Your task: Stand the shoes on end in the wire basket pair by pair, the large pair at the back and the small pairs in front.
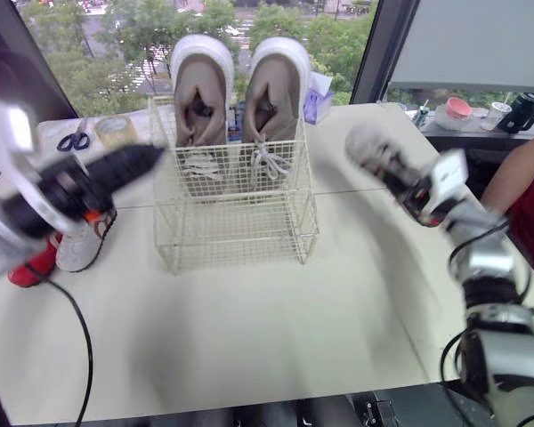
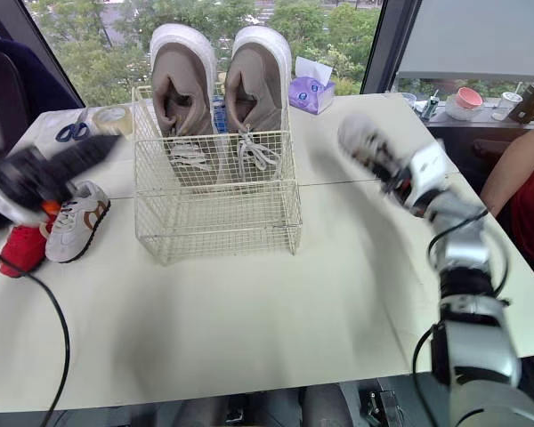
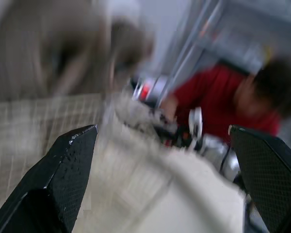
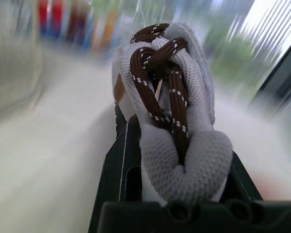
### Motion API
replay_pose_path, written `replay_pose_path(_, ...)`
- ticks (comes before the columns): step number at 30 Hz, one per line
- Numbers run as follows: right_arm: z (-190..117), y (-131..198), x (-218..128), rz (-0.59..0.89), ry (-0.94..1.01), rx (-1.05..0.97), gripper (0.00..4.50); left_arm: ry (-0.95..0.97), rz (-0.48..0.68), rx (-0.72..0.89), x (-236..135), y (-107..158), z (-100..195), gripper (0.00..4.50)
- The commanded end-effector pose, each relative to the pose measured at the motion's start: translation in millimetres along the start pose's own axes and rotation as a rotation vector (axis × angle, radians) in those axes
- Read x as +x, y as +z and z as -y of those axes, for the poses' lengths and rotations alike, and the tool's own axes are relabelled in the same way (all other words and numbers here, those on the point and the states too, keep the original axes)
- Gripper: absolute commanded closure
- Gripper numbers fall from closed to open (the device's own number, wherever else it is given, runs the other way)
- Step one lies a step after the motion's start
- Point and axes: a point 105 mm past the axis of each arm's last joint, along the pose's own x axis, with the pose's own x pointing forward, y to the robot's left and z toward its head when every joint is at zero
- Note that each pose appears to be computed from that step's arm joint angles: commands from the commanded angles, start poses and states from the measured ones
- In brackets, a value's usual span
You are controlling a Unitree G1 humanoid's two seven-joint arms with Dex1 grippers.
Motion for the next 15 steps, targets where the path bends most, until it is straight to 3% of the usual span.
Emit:
replay_pose_path(1, -2.2, 147.5, 6.6, 0.347, 0.138, -0.311, 3.59, -0.082, 0.124, -0.004, 16.0, 44.5, 5.0, 0.0)
replay_pose_path(6, -46.1, 211.8, 5.6, 0.528, 0.324, -0.451, 3.59, -0.199, 0.131, -0.028, 50.0, 65.5, 4.0, 0.0)
replay_pose_path(10, -84.9, 211.1, 4.9, 0.565, 0.48, -0.478, 3.59, -0.322, 0.098, -0.037, 71.6, 66.4, 15.2, 0.0)
replay_pose_path(15, -100.8, 209.2, 2.6, 0.586, 0.537, -0.51, 3.59, -0.394, 0.012, -0.045, 89.8, 48.3, 21.6, 0.0)
